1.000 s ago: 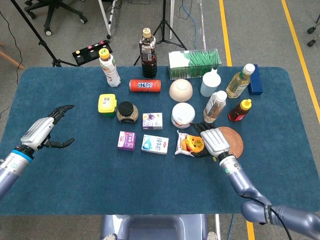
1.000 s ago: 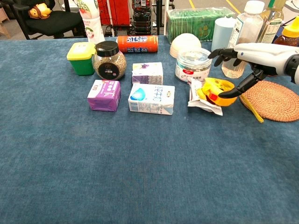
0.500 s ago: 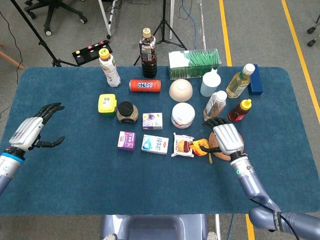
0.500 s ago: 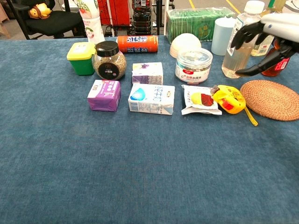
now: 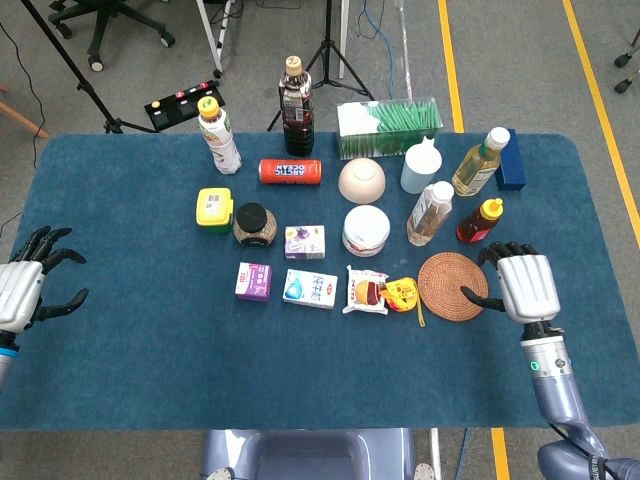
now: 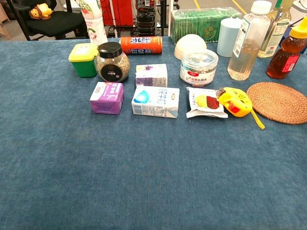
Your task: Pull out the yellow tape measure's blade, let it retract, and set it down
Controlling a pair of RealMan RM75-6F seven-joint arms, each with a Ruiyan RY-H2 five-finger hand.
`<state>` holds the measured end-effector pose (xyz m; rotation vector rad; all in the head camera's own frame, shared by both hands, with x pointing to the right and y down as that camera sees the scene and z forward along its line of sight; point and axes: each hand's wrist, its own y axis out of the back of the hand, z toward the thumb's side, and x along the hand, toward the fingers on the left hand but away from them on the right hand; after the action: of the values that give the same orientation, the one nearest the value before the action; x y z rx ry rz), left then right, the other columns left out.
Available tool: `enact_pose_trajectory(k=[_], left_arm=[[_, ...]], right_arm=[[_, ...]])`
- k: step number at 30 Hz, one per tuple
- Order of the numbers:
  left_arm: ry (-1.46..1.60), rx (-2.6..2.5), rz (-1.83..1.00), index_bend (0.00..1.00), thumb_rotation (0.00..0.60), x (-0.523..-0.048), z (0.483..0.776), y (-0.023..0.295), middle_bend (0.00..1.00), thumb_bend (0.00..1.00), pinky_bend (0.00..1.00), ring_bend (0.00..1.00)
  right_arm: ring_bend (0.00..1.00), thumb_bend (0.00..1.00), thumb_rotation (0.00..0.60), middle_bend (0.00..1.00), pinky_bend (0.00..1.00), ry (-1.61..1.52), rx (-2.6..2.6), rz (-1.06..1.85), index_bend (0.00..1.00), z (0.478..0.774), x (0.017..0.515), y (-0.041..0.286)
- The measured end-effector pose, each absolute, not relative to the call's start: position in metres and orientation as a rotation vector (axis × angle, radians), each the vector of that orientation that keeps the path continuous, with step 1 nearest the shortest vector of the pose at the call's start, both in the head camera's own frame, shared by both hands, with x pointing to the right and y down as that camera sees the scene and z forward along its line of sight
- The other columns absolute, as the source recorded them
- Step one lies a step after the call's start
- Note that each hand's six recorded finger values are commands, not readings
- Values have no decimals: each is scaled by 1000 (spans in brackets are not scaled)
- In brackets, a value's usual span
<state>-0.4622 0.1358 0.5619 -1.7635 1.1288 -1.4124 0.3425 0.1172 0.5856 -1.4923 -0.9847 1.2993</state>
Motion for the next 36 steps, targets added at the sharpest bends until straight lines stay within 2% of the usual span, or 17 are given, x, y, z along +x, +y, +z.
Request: enact_pose_trajectory(k=[7,18,36], left_arm=[[1170,-1699,-1396,356,600,-470,559,154,149,274,190,31],[1187,-1678,-1413,356,600,-477,559,191,151,274,191,31],[1195,-1697,-1406,355,600,-471,549,199,155,274,192,31]], right_arm=[[426,218,407,454,404,-987,-1447,1365,490,572,363,136],[426,218,408,460,400,-1009,-1411,1488,499,566,393,168],[409,217,408,460,380,-1066,-1415,1488,500,559,410,179]])
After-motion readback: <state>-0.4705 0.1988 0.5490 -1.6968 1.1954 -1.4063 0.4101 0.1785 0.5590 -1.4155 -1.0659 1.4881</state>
